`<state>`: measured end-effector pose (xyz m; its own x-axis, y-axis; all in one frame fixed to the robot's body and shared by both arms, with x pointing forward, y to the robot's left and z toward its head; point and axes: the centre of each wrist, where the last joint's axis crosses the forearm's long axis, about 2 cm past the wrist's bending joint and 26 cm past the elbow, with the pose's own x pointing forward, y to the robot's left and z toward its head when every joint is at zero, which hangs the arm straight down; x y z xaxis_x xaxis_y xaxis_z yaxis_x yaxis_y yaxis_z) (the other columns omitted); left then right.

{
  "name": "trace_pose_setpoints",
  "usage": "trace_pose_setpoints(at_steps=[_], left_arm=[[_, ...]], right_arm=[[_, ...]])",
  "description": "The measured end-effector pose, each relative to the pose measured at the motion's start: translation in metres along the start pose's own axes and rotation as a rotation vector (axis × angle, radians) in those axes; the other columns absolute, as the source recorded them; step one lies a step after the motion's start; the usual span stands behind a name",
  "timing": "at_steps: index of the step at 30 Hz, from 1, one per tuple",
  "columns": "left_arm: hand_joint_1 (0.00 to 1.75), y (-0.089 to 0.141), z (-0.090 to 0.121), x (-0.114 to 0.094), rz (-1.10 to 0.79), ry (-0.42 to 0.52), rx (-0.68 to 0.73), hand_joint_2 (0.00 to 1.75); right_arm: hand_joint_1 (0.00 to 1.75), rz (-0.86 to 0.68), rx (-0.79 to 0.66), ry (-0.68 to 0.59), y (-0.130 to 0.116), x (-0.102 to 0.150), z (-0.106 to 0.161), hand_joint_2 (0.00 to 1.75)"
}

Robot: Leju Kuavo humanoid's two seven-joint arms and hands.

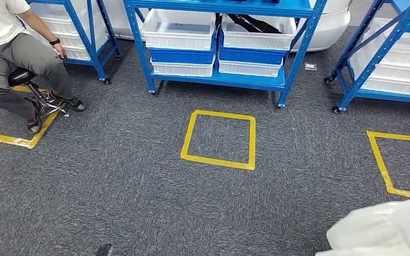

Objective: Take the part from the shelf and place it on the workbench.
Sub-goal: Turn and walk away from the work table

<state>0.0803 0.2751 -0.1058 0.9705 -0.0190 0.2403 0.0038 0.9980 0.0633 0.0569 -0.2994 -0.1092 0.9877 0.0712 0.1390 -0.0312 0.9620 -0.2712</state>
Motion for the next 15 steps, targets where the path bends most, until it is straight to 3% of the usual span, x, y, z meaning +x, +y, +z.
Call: trace_pose_setpoints(at_steps=[15], left_arm=[[0.0, -0.0029, 0.0001, 0.0034, -0.01, -0.008, -0.003, 1.75]], right_arm=[[0.0, 0.016, -0.011, 0.007, -0.0038, 0.0001, -0.0009, 1.75]])
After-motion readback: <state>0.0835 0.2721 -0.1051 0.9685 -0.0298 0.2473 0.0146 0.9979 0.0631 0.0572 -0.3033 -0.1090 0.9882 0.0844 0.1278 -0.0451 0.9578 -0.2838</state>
